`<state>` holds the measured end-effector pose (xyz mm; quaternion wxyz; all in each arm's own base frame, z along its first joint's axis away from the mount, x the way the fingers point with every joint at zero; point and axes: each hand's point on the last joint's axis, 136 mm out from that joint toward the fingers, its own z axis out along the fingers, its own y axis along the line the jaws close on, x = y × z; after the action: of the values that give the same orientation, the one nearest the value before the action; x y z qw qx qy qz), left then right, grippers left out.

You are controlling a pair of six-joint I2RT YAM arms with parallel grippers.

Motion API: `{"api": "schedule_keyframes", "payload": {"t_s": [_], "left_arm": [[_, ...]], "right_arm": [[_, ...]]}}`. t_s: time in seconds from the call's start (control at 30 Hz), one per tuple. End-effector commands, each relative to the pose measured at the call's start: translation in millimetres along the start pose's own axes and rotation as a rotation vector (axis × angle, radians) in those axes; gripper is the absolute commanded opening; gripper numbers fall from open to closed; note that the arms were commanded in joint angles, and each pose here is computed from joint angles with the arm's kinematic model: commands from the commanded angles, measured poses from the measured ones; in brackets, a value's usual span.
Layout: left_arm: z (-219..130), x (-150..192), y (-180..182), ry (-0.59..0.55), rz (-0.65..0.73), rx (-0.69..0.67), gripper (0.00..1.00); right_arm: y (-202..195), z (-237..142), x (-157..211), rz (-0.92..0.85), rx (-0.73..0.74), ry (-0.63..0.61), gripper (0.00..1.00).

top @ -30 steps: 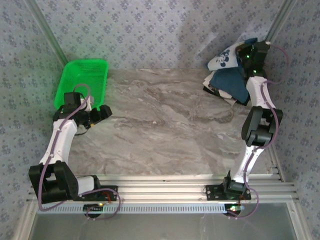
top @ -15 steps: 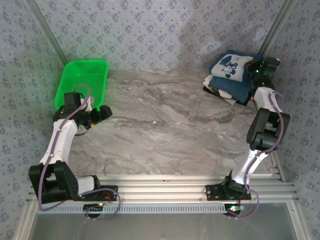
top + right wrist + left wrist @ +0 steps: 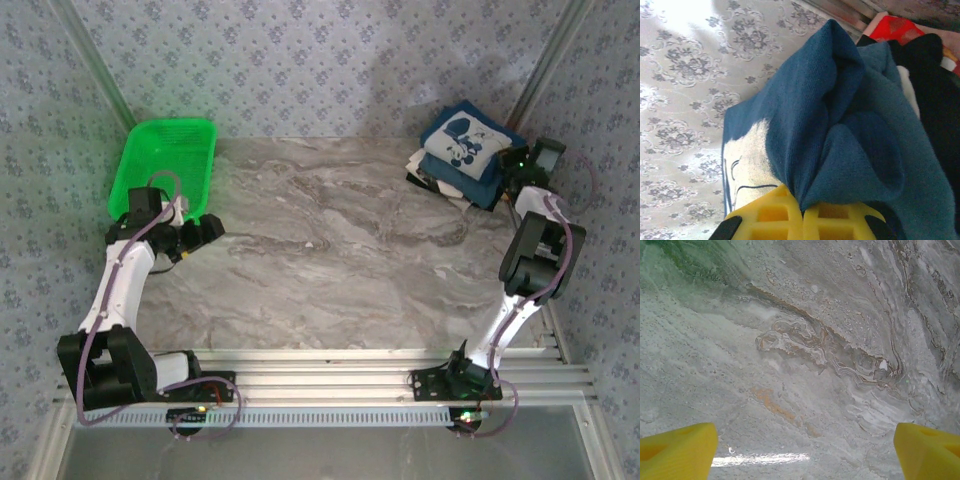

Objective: Fold and stack the t-shirts

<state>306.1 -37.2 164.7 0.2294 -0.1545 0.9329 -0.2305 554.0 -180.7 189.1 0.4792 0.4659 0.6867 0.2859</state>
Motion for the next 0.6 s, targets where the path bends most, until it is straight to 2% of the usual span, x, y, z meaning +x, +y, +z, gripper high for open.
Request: {"api": "schedule_keyframes", "payload": {"t_s": [0.0,0.07,0.13,0.2,0.37,0.5,0.57], "left_arm": [[-6.4,5.0,1.7,0.001,0.005,-0.01,0.91],[-7.0,7.1,2.7,0.006,0.004,-0.016,0.91],[-7.6,8.4,3.6,0.007,0.004,-0.02,0.91],[-8.1,9.3,3.8,0.009,0.002,-0.02,0.91],[-14.1,1.9,-2.7,-0.009,0.008,-0.009,0.91],[-23.5,-10.1,-17.7,-0.044,0.007,0.039,0.91],[-30.7,-18.5,-24.8,-0.068,0.012,0.053,0.91]], "right_arm": [[-25.3,9.4,6.4,-0.004,0.061,0.049,0.04],[-31.2,13.3,7.3,-0.01,0.081,0.07,0.16],[-38.8,16.8,11.2,-0.015,0.114,0.098,0.36],[-45.9,18.0,15.3,-0.012,0.147,0.122,0.47],[-53.2,5.4,20.3,-0.016,0.191,0.139,0.63],[-57.8,-19.3,26.3,-0.052,0.231,0.132,0.83],[-54.3,-34.7,25.8,-0.081,0.237,0.12,0.87]]}}
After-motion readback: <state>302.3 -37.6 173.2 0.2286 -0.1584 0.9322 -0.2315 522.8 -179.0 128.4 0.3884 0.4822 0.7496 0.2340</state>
